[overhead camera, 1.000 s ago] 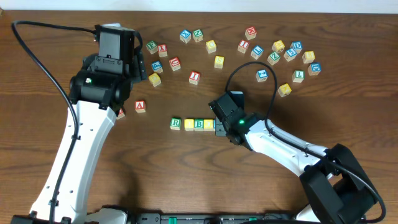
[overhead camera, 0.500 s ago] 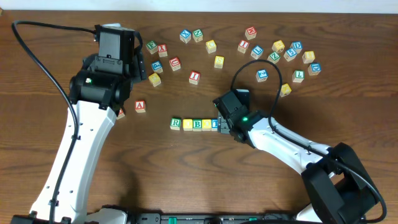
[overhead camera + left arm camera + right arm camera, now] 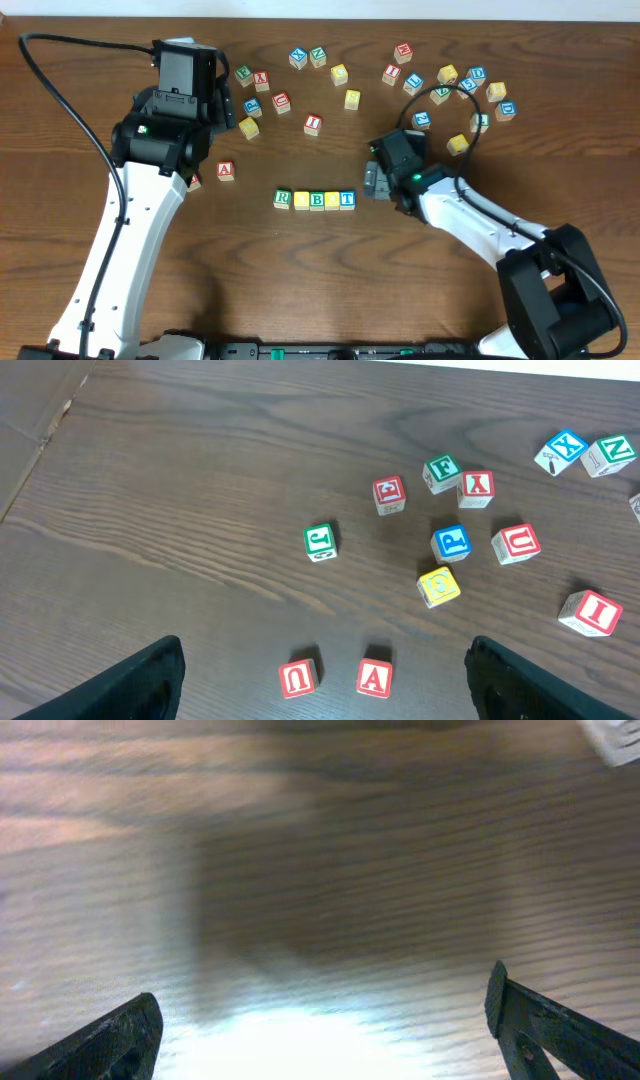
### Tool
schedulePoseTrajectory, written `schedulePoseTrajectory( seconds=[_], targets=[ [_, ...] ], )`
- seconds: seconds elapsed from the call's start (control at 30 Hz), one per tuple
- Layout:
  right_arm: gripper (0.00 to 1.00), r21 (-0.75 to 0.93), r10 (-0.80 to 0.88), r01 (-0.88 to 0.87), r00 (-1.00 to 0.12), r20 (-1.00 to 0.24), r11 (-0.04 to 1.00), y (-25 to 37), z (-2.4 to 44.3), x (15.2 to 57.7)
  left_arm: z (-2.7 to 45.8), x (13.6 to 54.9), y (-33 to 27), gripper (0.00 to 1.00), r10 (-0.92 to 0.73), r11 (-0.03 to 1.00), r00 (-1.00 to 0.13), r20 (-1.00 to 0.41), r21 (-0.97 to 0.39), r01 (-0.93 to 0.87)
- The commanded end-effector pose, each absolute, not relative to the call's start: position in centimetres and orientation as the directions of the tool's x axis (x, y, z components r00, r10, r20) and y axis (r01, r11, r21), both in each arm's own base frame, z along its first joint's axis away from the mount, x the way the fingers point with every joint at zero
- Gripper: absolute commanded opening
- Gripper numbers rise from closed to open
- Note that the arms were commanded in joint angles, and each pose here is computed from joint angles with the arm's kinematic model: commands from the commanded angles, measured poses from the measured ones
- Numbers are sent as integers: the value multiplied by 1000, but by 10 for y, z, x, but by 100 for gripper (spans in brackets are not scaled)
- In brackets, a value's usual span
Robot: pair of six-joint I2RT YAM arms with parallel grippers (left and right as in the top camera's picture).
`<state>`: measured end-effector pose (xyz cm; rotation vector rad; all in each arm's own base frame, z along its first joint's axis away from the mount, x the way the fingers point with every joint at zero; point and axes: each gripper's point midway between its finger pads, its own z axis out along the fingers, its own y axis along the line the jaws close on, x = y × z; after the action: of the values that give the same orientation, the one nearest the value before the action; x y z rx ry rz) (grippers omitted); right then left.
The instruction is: Spell out ROBOT
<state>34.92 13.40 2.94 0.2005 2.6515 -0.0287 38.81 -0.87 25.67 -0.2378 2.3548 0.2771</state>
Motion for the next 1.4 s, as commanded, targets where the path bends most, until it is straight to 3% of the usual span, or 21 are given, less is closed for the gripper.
schedulePoseTrajectory(
  seconds=[0.0,0.3,0.67,0.7,0.73,0.8,0.87,1.0,1.03,1.2,1.37],
  targets=[
    [99,-7,133,155,-871,-474,988,118,32,354,261,391,-5,88,-83,957,-702,-707,141,-255],
    [99,-16,71,93,-855,-514,996,119,38,368,262,391,-5,88,-83,957,-700,-709,139,-255],
    [99,98,8,-62,-807,-591,993,158,74,399,266,396,-6,86,-87,957,-679,-729,128,-260],
    [99,99,9,-62,-804,-594,993,159,76,400,266,397,-4,84,-86,954,-679,-729,137,-268],
    [99,101,10,-63,-801,-598,993,159,78,402,264,397,0,72,-86,948,-682,-727,150,-280],
    [99,102,11,-63,-800,-600,993,160,79,403,256,397,6,61,-88,938,-696,-713,175,-298],
    [99,101,10,-63,-801,-599,993,159,79,402,236,399,14,53,-109,930,-726,-679,188,-317],
    [99,100,9,-63,-804,-595,993,159,78,401,185,397,17,13,-159,925,-814,-559,204,-321],
    [99,100,9,-63,-804,-595,993,159,78,401,172,396,12,8,-161,934,-839,-520,196,-300],
    [99,97,5,-65,-804,-595,993,159,78,401,112,391,-8,7,-160,962,-928,-337,157,-223],
    [99,73,-17,-74,-807,-590,995,156,76,400,93,386,-19,8,-159,974,-950,-269,116,-196]
  ],
)
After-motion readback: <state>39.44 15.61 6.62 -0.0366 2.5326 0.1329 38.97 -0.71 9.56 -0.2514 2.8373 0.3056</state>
